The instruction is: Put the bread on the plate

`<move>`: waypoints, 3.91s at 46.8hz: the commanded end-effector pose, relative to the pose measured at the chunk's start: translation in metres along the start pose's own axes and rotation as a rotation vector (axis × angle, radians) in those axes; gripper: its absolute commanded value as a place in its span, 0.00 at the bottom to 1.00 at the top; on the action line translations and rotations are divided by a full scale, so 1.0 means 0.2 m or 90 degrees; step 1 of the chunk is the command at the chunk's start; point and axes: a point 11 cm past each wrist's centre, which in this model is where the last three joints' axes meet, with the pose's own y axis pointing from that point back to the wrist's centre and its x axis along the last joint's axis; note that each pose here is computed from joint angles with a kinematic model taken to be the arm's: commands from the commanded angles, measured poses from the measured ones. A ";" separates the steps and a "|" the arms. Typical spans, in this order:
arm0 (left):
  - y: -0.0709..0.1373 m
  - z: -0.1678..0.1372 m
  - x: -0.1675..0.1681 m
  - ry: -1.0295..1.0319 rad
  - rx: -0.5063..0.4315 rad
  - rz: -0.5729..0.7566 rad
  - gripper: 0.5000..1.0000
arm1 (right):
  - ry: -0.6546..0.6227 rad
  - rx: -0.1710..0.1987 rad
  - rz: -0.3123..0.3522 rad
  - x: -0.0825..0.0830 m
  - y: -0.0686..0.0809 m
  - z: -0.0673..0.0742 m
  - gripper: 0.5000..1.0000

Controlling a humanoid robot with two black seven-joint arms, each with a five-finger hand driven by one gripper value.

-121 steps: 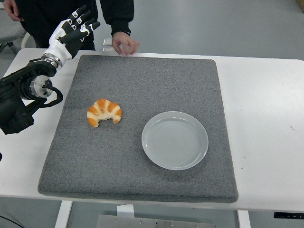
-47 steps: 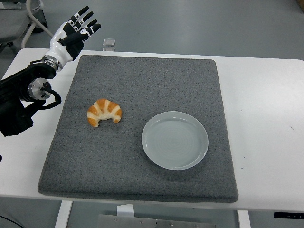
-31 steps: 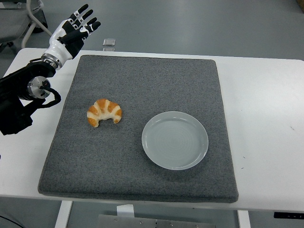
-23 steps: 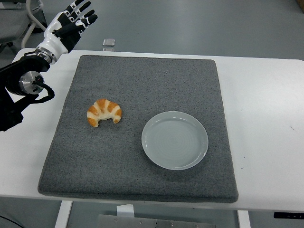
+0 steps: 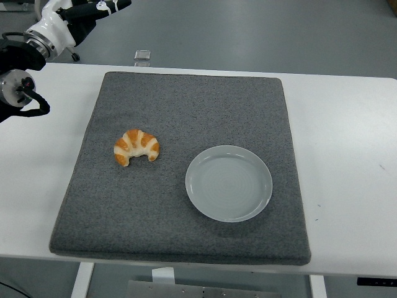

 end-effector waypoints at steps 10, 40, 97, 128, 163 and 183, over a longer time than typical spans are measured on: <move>0.10 -0.08 -0.07 -0.292 0.085 -0.128 0.98 | 0.000 0.000 -0.001 0.00 0.00 0.00 0.86; 0.32 -0.39 -0.03 -0.558 0.155 -0.267 0.98 | 0.000 0.001 0.000 0.00 0.00 0.00 0.86; 0.40 -0.84 -0.08 -0.590 0.134 -0.252 0.98 | 0.000 0.001 0.000 0.00 0.00 0.00 0.86; 0.33 -0.87 -0.05 -0.582 0.125 -0.210 0.70 | 0.000 0.001 0.001 0.00 0.00 0.00 0.86; 0.29 -0.78 -0.04 -0.569 0.091 -0.190 0.00 | -0.001 0.001 0.001 0.00 0.00 0.00 0.86; 0.28 -0.76 -0.03 -0.566 0.087 -0.187 0.00 | 0.000 0.001 0.001 0.00 0.00 0.00 0.86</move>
